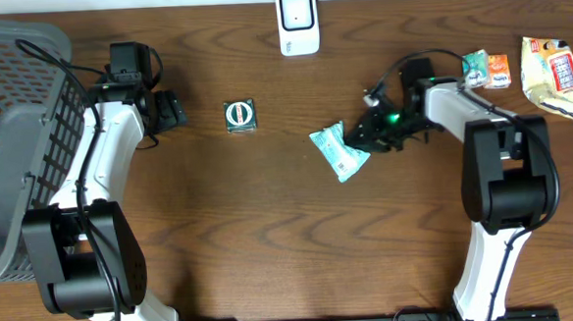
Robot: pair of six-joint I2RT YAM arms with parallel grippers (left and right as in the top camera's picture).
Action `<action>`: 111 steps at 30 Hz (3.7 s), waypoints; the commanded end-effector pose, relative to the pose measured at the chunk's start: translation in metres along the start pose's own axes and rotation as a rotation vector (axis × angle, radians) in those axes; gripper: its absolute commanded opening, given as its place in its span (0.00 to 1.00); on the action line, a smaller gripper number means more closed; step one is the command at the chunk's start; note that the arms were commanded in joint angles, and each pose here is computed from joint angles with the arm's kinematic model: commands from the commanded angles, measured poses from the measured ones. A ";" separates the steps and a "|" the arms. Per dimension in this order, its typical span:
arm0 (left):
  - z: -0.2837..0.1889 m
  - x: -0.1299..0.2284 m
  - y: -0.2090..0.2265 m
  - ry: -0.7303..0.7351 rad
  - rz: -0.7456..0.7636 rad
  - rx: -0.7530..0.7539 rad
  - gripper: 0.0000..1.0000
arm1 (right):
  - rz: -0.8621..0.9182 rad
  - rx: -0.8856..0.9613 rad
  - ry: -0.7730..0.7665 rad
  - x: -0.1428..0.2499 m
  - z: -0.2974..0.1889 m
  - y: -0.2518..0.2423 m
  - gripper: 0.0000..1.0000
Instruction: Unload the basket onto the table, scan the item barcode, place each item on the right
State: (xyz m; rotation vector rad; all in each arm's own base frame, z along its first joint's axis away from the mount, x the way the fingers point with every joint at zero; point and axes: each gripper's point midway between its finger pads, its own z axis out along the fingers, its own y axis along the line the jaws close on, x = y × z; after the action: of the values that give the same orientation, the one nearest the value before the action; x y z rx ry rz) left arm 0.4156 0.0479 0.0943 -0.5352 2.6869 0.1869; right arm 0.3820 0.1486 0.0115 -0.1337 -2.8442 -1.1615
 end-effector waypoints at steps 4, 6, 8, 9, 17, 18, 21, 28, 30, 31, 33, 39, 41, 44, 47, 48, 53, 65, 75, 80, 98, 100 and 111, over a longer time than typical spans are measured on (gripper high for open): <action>0.001 0.002 0.001 0.005 0.015 -0.007 0.98 | 0.012 0.185 -0.064 -0.030 -0.046 -0.012 0.32; 0.001 0.002 0.001 0.005 0.015 -0.007 0.98 | -0.011 0.226 -0.056 -0.031 -0.059 -0.006 0.34; 0.001 0.002 0.001 0.005 0.015 -0.007 0.98 | -0.059 0.225 -0.041 -0.031 -0.068 0.008 0.40; 0.001 0.002 0.001 0.004 0.015 -0.007 0.98 | -0.076 0.224 -0.036 -0.031 -0.071 0.014 0.41; 0.001 0.002 0.001 0.005 0.015 -0.007 0.97 | -0.257 0.268 0.032 -0.018 -0.047 0.047 0.96; 0.001 0.002 0.001 0.005 0.015 -0.007 0.98 | -0.274 0.285 0.035 -0.017 -0.043 0.049 0.99; 0.001 0.002 0.001 0.005 0.015 -0.007 0.98 | -0.324 0.339 0.033 -0.017 -0.033 0.053 0.99; 0.001 0.002 0.001 0.005 0.015 -0.007 0.98 | -0.394 0.384 -0.002 -0.026 -0.023 0.061 0.99; 0.001 0.002 0.001 0.005 0.015 -0.007 0.97 | -0.403 0.424 -0.023 -0.032 -0.026 0.056 0.99; 0.001 0.002 0.001 0.005 0.015 -0.007 0.98 | -0.407 0.432 -0.032 -0.034 -0.026 0.056 0.99; 0.001 0.002 0.001 0.004 0.015 -0.007 0.97 | -0.418 0.434 -0.049 -0.039 -0.026 0.057 0.99; 0.001 0.002 0.001 0.005 0.015 -0.007 0.97 | -0.424 0.435 -0.059 -0.041 -0.025 0.056 0.99; 0.001 0.002 0.001 0.005 0.015 -0.007 0.97 | -0.419 0.437 -0.051 -0.039 -0.023 0.053 0.99; 0.001 0.002 0.001 0.005 0.015 -0.007 0.98 | -0.406 0.442 -0.029 -0.033 -0.018 0.045 0.99; 0.001 0.002 0.001 0.004 0.015 -0.007 0.98 | -0.396 0.444 -0.018 -0.029 -0.010 0.033 0.93; 0.001 0.002 0.001 0.005 0.015 -0.007 0.98 | -0.394 0.444 -0.015 -0.027 -0.008 0.030 0.91; 0.001 0.002 0.001 0.004 0.015 -0.007 0.98 | -0.382 0.342 0.020 -0.012 0.017 0.023 0.80; 0.001 0.002 0.001 0.004 0.015 -0.007 0.98 | -0.357 0.235 0.068 0.007 0.030 0.027 0.05; 0.001 0.002 0.001 0.005 0.015 -0.007 0.97 | -0.368 -0.134 0.040 -0.002 0.010 0.092 0.01; 0.001 0.002 0.001 0.004 0.015 -0.007 0.98 | -0.392 -0.444 -0.001 -0.011 -0.028 0.135 0.01; 0.001 0.002 0.001 0.005 0.015 -0.007 0.98 | -0.448 -0.180 -0.349 -0.038 -0.122 0.172 0.01; 0.001 0.002 0.001 0.005 0.015 -0.007 0.98 | -0.473 -0.162 -0.378 -0.028 -0.134 0.186 0.01; 0.001 0.002 0.001 0.004 0.015 -0.007 0.98 | -0.333 -0.198 -0.349 -0.009 -0.135 0.207 0.01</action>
State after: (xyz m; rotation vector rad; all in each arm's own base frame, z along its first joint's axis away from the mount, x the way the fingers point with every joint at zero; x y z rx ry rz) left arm 0.4155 0.0479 0.0943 -0.5352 2.6873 0.1870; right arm 0.4176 0.1958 0.2437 0.2749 -3.1652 -1.6131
